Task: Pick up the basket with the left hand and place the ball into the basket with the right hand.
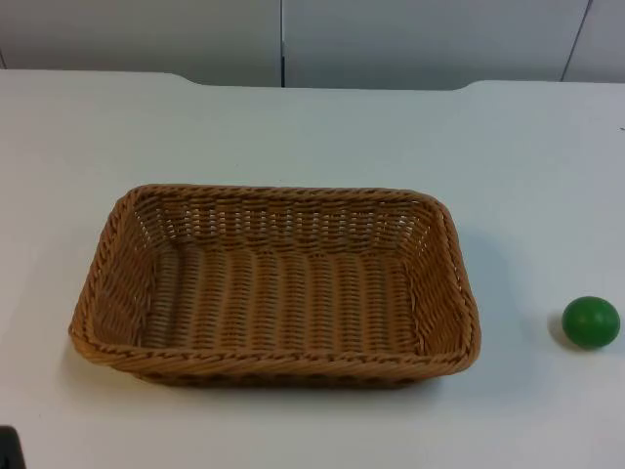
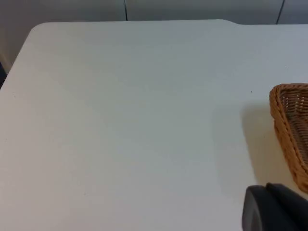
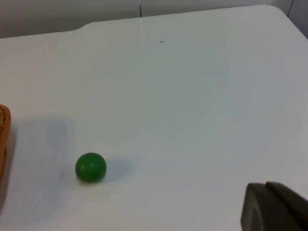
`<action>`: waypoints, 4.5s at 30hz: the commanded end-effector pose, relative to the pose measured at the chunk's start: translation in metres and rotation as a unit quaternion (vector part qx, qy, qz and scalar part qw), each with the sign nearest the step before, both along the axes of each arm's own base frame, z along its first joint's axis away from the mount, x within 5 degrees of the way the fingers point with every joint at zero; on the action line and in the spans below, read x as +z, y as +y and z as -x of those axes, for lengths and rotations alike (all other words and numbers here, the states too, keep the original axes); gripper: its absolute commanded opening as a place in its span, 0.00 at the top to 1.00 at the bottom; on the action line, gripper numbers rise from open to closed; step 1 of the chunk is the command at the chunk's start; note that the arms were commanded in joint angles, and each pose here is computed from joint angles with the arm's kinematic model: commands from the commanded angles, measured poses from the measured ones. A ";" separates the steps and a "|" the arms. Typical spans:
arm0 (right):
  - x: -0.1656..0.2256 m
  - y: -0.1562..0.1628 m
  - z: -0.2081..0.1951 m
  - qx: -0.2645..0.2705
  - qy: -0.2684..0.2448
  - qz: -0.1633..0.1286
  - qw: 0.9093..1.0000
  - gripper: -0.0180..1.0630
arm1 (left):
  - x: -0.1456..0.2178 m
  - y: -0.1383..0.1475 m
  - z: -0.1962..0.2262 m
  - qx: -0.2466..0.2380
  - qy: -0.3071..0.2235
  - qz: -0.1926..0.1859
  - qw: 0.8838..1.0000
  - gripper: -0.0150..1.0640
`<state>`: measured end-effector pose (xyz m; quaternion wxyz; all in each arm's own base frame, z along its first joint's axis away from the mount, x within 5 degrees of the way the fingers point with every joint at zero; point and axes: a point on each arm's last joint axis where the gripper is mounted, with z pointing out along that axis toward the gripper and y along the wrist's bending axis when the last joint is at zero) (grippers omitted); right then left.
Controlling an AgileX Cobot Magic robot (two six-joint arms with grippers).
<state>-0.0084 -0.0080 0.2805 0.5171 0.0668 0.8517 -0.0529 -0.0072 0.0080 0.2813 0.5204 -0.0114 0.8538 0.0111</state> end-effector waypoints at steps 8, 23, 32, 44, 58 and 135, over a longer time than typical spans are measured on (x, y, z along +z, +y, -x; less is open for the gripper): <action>-0.002 0.000 -0.001 -0.002 0.001 0.002 1.000 0.99 | 0.035 -0.015 -0.019 -0.076 -0.023 0.024 0.997 0.99; -0.002 0.000 -0.001 -0.002 0.001 0.002 1.000 0.99 | 0.105 -0.036 -0.199 -0.134 0.242 0.034 0.960 0.99; -0.002 0.000 -0.001 -0.002 0.001 0.002 1.000 0.99 | 0.044 -0.051 -0.261 -0.157 0.320 0.087 0.930 0.99; -0.002 0.000 -0.001 -0.002 0.001 0.002 1.000 0.99 | -0.038 -0.048 -0.289 -0.128 0.377 0.079 0.914 0.99; -0.002 0.000 -0.001 -0.002 0.001 0.002 1.000 0.99 | -0.097 -0.058 -0.321 -0.132 0.406 0.130 0.895 0.87; -0.002 0.000 -0.001 -0.002 0.001 0.001 1.000 0.99 | -0.113 -0.072 -0.373 -0.143 0.451 0.229 0.851 0.99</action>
